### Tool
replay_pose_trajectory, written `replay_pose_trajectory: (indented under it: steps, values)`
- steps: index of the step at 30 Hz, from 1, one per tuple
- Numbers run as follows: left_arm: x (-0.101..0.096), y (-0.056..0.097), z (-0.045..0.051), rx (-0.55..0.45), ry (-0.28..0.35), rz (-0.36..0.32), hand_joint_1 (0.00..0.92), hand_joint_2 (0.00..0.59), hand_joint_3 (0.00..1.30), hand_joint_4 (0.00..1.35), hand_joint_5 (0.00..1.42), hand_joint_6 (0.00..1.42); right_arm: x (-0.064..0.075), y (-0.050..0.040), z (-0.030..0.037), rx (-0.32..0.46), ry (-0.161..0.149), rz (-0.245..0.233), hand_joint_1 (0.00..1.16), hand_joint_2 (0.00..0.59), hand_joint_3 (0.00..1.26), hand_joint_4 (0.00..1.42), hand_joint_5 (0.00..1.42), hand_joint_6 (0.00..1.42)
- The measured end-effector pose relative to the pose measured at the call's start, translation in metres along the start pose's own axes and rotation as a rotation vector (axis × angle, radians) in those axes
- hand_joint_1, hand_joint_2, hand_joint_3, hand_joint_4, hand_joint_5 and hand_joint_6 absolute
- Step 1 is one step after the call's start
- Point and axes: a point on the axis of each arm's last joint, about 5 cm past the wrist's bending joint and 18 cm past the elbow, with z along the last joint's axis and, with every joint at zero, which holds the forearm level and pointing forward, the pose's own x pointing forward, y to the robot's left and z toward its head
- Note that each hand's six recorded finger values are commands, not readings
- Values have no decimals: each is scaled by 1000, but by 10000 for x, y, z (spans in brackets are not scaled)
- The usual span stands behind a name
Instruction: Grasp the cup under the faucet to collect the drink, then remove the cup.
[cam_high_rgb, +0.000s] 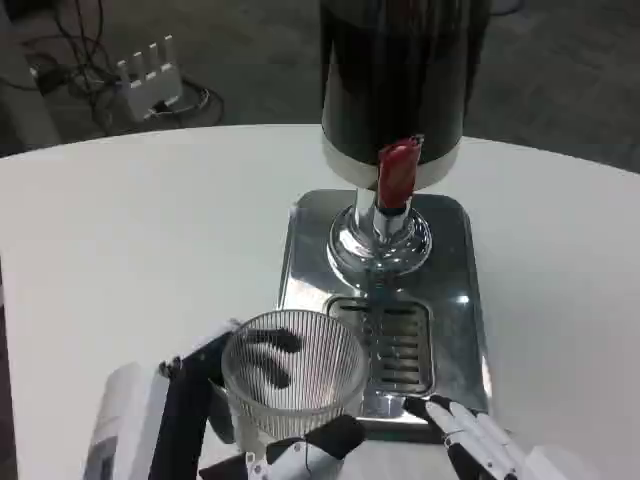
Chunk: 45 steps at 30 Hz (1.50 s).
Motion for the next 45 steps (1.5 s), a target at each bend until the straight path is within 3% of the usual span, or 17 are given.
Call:
replay_pose_trajectory:
  steps: [25,33,35,41,45]
  values:
    - [-7,1,-18,2,-6,15,308,111,900,999,1147,1047,8,0,3,8,3,-3,531,480,55,0,0,0]
    - [83,36,-139,35,-1,24,308,111,900,999,1148,1061,1,-15,-16,-1,16,-7,531,480,56,0,0,0]
    - [183,58,-230,58,-5,43,308,111,900,999,1161,1078,-1,-20,-22,1,24,-10,531,480,59,0,0,0]
    - [359,94,-343,106,-25,125,307,113,908,1012,1175,1102,-24,-4,-23,18,42,-6,532,480,64,0,0,0]
    - [424,48,-453,126,-7,126,268,111,910,1013,1185,1120,-27,-12,-32,24,44,-9,532,480,65,0,0,0]
